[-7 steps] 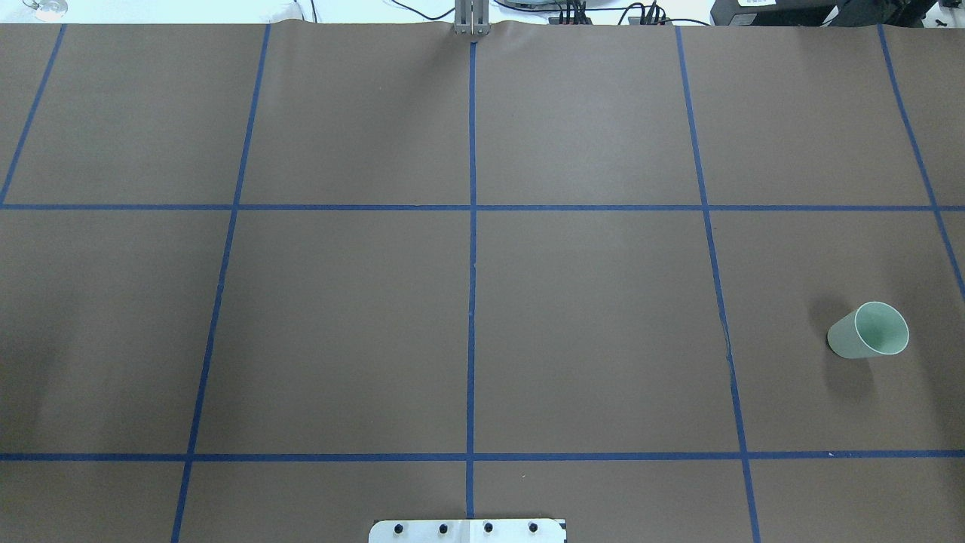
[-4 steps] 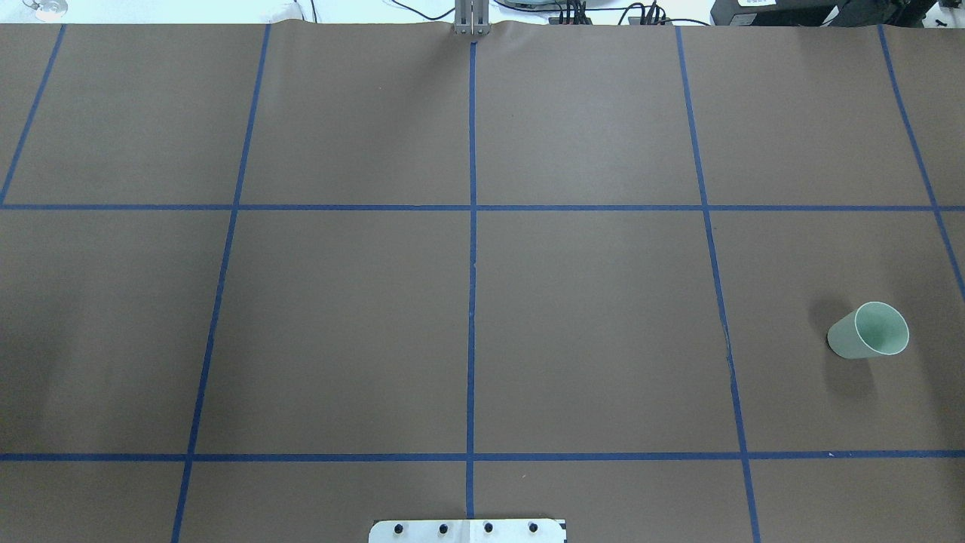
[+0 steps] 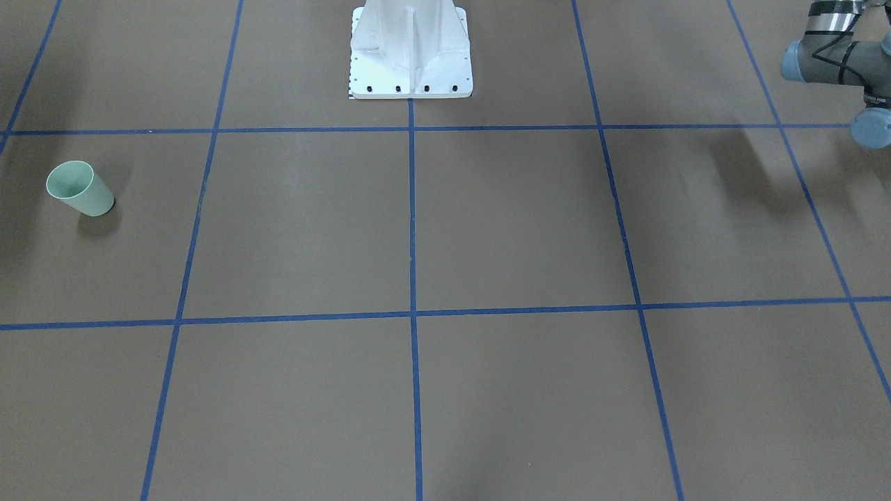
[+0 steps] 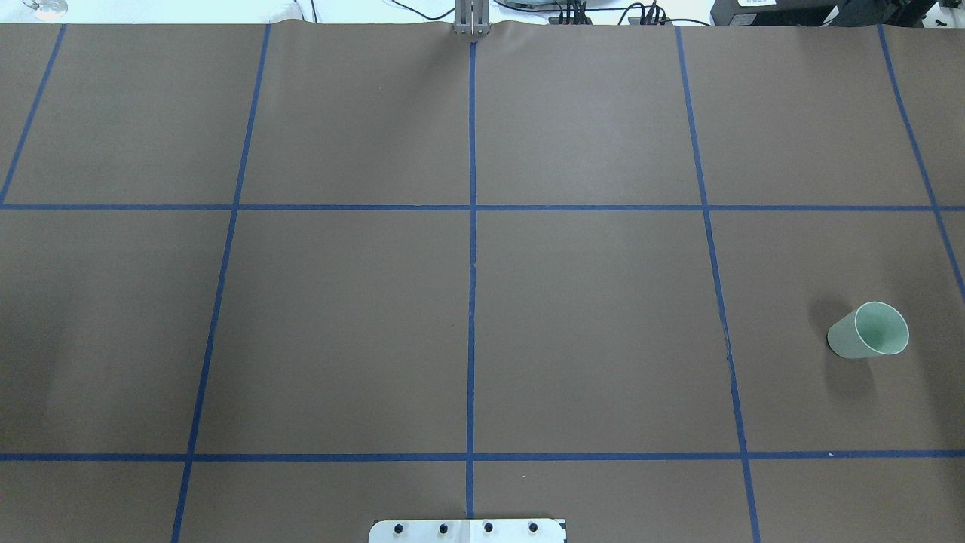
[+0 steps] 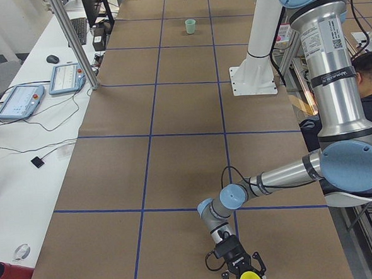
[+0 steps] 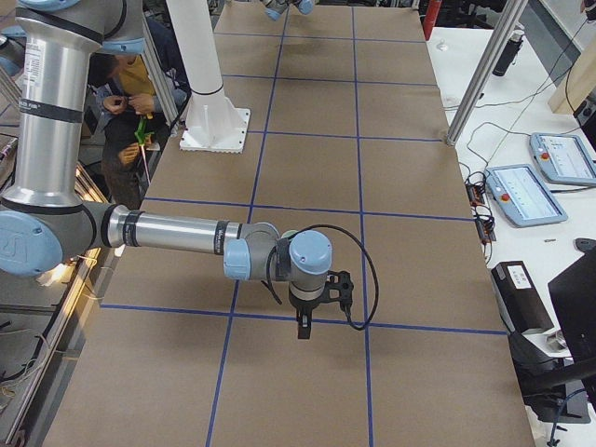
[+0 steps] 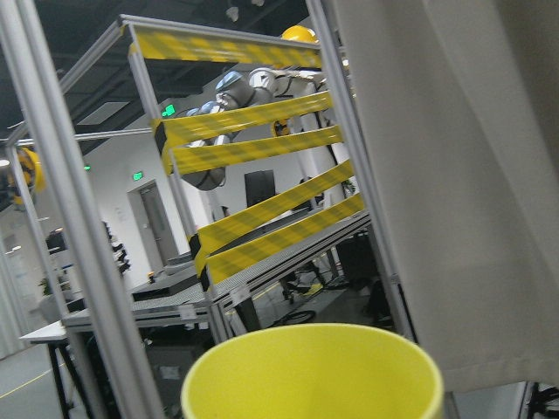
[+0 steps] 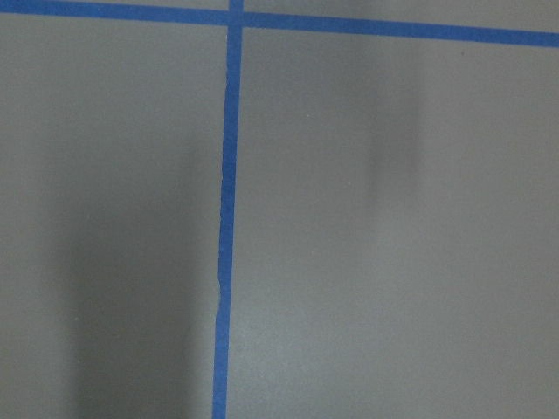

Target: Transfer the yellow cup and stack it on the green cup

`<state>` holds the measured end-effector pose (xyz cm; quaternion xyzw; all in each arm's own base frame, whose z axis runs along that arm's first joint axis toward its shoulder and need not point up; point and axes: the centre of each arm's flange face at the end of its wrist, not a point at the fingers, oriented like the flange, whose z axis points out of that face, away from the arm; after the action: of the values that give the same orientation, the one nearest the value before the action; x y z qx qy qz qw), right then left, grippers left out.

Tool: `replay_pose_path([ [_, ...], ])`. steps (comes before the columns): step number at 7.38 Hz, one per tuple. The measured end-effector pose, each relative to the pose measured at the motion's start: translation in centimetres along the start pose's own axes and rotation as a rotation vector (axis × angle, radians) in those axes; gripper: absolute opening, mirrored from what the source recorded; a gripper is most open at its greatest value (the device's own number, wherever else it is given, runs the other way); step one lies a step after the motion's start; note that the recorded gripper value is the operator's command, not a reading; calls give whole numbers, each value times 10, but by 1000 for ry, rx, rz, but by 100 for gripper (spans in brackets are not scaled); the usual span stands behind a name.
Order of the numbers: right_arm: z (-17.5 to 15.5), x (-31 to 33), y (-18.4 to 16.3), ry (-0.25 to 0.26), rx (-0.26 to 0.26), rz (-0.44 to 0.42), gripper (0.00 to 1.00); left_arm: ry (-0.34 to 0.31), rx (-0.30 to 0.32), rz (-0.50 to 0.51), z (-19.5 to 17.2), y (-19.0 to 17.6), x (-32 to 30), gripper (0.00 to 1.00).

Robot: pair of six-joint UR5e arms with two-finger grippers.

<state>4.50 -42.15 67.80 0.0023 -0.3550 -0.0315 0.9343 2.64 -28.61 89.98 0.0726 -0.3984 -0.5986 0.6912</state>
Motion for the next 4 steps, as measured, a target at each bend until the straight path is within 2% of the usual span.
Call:
replay_pose_path([
  [4,-15,-13,-22,0,73,-65,100,416,89,43,-50,-22,49,28],
])
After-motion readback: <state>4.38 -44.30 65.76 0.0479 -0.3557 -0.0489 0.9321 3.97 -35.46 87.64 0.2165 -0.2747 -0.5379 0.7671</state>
